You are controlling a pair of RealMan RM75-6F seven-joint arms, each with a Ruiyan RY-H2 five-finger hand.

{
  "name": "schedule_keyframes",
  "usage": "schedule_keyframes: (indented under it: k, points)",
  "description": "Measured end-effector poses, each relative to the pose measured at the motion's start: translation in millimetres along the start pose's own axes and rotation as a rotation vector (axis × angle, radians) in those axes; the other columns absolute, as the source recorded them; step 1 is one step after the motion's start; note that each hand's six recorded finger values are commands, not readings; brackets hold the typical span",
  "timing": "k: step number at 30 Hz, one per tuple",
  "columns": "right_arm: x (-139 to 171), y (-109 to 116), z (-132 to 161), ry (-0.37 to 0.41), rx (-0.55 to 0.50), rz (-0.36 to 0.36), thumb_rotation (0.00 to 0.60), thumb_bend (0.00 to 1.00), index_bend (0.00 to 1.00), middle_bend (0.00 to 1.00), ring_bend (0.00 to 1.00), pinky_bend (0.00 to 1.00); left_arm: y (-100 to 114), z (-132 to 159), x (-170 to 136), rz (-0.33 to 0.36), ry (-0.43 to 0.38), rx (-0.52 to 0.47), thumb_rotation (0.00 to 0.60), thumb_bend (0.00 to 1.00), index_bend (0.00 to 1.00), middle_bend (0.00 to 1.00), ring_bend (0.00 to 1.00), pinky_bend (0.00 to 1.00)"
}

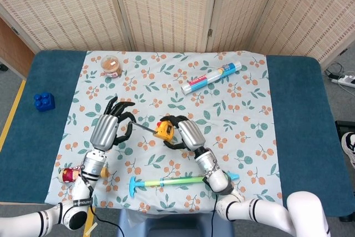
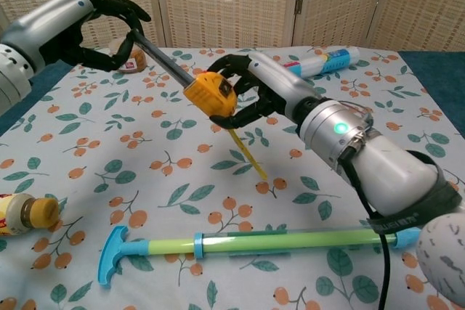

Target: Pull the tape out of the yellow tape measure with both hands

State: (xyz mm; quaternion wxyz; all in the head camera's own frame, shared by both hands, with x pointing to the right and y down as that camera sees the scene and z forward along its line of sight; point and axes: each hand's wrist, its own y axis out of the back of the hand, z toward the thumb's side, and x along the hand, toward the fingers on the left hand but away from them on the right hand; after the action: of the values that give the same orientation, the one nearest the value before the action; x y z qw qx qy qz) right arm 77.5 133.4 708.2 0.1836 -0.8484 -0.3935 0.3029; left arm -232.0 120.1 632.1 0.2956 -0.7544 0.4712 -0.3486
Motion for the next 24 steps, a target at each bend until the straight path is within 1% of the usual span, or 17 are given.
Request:
schedule_keyframes:
  k: [6, 13, 16, 24]
  points:
    - [12.2, 19.9, -15.3, -0.028, 0.061, 0.012, 0.6, 0.33, 0.55, 0.5, 0.4, 0.22, 17.8, -26.9, -5.3, 0.053, 0.052, -0.051, 0.6, 0.64, 0.59, 0.29, 0.23, 0.0]
    - [35.2, 50.3, -41.4, -0.073, 0.112, 0.002, 0.6, 0.33, 0.55, 0.5, 0.4, 0.22, 48.3, -65.6, -15.8, 0.144, 0.111, -0.125, 0.6, 0.64, 0.59, 0.3, 0.24, 0.0]
    - [47.2, 63.5, -54.3, -0.096, 0.139, 0.0, 0.6, 0.33, 0.55, 0.49, 0.39, 0.22, 60.9, -82.2, -20.0, 0.172, 0.137, -0.144, 0.6, 0.64, 0.59, 0.3, 0.24, 0.0]
    - [88.7, 94.8, -89.7, -0.162, 0.201, -0.002, 0.6, 0.33, 0.55, 0.49, 0.4, 0.22, 86.0, -123.6, -28.8, 0.205, 0.206, -0.173, 0.6, 0.64, 0.58, 0.3, 0.24, 0.0]
